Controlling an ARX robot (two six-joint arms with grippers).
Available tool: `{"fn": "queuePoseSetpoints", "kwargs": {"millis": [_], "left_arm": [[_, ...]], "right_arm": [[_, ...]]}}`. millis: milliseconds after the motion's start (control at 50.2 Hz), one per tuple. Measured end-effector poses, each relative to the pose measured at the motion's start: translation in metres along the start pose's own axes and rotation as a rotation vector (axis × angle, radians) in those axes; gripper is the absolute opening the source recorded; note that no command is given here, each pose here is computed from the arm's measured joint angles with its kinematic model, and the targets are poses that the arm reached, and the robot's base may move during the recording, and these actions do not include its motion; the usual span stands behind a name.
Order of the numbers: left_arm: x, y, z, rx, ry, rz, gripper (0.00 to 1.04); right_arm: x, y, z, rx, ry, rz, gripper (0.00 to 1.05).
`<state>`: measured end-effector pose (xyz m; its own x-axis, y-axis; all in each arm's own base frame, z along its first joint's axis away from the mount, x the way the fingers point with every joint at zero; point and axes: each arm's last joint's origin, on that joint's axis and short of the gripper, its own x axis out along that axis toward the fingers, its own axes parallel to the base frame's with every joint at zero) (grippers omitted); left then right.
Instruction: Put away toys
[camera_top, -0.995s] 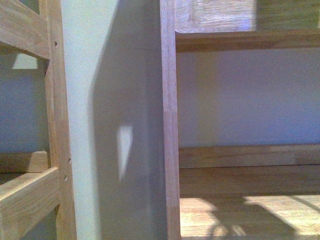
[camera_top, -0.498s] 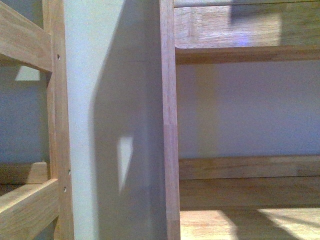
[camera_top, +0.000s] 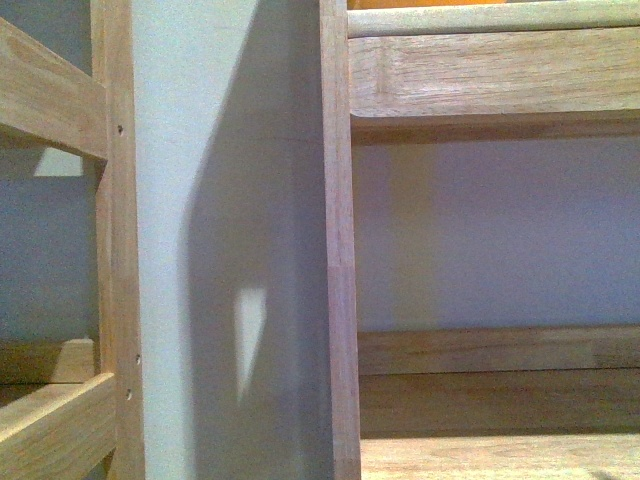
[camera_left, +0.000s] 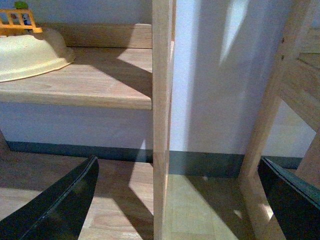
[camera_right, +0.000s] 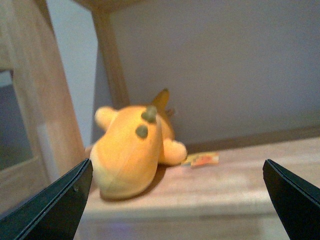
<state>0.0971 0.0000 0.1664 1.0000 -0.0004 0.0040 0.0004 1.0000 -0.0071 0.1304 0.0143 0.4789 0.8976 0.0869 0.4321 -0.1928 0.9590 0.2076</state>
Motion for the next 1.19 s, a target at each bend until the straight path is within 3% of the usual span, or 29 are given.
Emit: {"fn": "queuePoseSetpoints", "kwargs": {"millis": [179, 358, 418, 537, 915, 1194], "left_arm": [[0.000, 0.000, 0.000, 0.000, 0.000, 0.000, 0.99], [0.000, 0.000, 0.000, 0.000, 0.000, 0.000, 0.99], [0.000, 0.000, 0.000, 0.000, 0.000, -0.001, 0.99], [0.000, 0.000, 0.000, 0.000, 0.000, 0.001, 0.99], [0.000, 0.000, 0.000, 0.000, 0.000, 0.000, 0.99], [0.000, 0.000, 0.000, 0.000, 0.000, 0.000, 0.99]], "right_arm": [[-0.061, -0.017, -0.048, -0.064, 0.068, -0.016, 1.04], [-0.085, -0.028, -0.092, -0.120, 0.118, -0.048, 1.04], [-0.089, -0.035, -0.107, -0.177, 0.274, -0.110, 0.95], [-0.103, -0.043, -0.136, -0.213, 0.427, -0.151, 0.78], [-0.133, -0.057, -0.194, -0.240, 0.444, -0.147, 0.17], [-0.147, -0.064, -0.221, -0.242, 0.443, -0.147, 0.18]]}}
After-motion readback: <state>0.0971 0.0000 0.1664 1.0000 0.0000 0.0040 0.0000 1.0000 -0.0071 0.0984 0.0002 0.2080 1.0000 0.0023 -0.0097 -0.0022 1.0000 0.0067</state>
